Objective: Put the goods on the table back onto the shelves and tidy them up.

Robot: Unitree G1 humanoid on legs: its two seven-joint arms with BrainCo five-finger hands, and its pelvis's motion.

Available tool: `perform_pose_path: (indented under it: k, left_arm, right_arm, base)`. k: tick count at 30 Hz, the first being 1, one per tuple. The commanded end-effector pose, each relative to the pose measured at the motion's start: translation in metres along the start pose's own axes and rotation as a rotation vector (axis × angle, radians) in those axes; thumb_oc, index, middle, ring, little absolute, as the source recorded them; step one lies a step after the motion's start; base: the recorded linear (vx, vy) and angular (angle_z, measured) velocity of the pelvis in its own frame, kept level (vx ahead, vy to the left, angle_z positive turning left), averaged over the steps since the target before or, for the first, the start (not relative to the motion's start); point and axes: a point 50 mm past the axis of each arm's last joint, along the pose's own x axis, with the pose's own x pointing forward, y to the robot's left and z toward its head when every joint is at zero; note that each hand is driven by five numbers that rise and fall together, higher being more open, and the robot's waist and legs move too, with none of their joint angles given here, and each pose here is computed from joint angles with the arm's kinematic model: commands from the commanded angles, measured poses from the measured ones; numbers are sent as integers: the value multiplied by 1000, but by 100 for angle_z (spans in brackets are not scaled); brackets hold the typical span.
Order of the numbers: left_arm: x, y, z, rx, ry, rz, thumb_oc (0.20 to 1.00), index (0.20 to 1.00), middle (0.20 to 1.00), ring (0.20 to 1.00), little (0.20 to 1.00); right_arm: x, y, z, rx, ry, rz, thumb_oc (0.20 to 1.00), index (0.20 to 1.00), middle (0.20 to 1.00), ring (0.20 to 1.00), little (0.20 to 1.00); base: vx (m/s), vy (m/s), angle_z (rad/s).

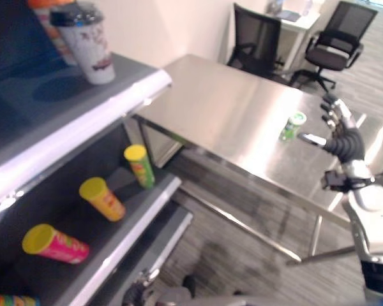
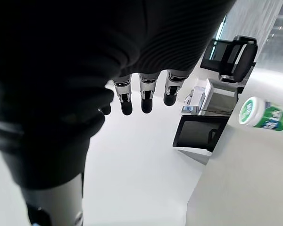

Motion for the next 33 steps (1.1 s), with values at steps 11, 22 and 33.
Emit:
perform_pose_path:
  k: [11,22,33]
  left_arm:
    - [5,-22,11,27,-57,-115,1000,1000,1000,1000,1000]
    - [4,-18,15,25,-74,-113,1000,1000,1000,1000,1000]
    - [3,-19,13,40,-64,-116,1000,1000,1000,1000,1000]
  right_arm:
    - [33,-59,15,-218,-22,-165,1000,1000,1000,1000,1000]
    - [61,-60,-4,-129,74,-77,1000,1000,1000,1000,1000]
    - [65,-44,12,-176,-13,25,1000,1000,1000,1000,1000]
  base:
    - [113,-118,46]
    - [5,-37,-3]
    - [3,-3,5]
